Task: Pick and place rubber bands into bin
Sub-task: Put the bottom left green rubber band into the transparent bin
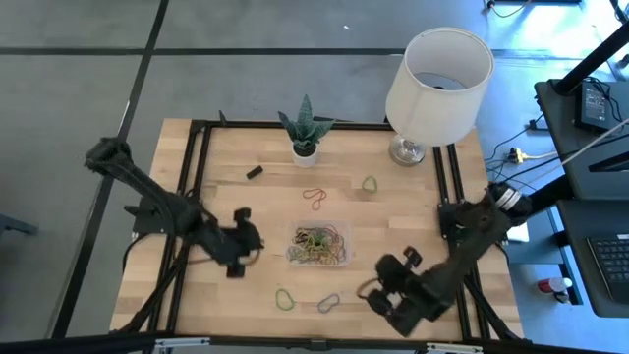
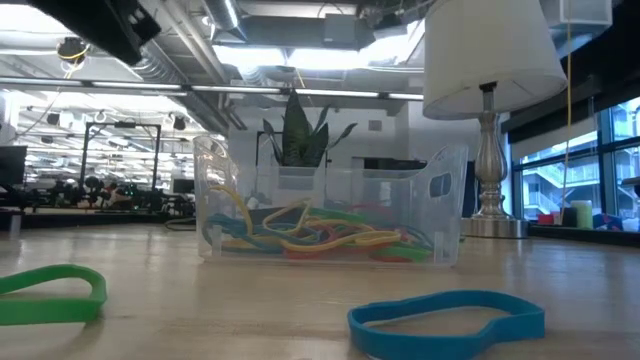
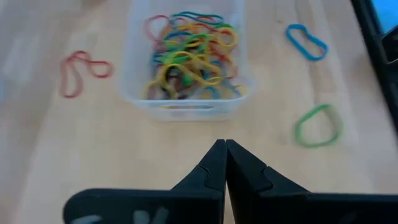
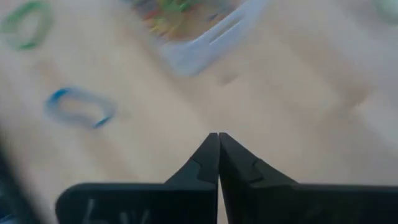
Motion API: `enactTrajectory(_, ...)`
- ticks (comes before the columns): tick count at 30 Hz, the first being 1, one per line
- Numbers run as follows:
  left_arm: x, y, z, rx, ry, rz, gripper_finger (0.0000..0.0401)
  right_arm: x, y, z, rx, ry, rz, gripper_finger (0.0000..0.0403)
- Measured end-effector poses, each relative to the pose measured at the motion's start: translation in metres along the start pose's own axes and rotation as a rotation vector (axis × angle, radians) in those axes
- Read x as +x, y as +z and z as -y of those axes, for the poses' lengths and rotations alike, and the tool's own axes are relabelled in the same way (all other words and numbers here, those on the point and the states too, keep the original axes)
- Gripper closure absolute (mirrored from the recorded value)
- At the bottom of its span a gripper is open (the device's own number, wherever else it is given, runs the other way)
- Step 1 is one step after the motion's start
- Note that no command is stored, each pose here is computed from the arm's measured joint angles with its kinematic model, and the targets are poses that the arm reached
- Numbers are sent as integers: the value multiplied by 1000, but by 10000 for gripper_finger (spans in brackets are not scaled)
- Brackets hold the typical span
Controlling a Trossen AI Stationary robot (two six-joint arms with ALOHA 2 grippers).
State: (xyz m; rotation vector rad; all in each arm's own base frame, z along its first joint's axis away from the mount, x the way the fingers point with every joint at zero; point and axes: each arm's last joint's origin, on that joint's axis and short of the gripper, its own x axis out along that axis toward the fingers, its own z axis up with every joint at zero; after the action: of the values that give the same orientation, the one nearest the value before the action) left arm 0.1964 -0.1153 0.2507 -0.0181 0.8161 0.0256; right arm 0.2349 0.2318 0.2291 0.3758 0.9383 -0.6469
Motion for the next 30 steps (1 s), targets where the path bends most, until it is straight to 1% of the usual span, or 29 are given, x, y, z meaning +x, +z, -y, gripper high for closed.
enactTrajectory(3, 11, 7, 25, -25, 0, -27, 399, -8, -21, 5, 12, 142, -3, 399)
enactTrajectory(6, 24, 13, 44, -44, 8, -67, 399, -12, -40, 14, -3, 229, -15, 396)
enactTrajectory(8, 32, 16, 55, -75, 18, -89, 399, -13, -51, 20, -27, 253, -20, 392)
enactTrajectory(11, 41, 20, 69, -114, 31, -119, 399, -11, -63, 29, -79, 240, -40, 388)
enactTrajectory(13, 47, 22, 78, -147, 17, -142, 398, -10, -68, 32, -116, 233, -73, 387)
enactTrajectory(15, 52, 23, 86, -190, 3, -161, 391, -10, -70, 33, -125, 235, -103, 387)
enactTrajectory(18, 60, 19, 93, -237, 7, -193, 365, -10, -71, 32, -126, 237, -121, 387)
enactTrajectory(22, 71, 11, 95, -289, 49, -239, 316, -10, -71, 33, -131, 236, -120, 387)
enactTrajectory(26, 82, 5, 98, -294, 77, -267, 270, -10, -71, 33, -133, 236, -120, 386)
enactTrajectory(30, 96, -2, 101, -288, 101, -285, 241, -10, -71, 33, -134, 236, -120, 386)
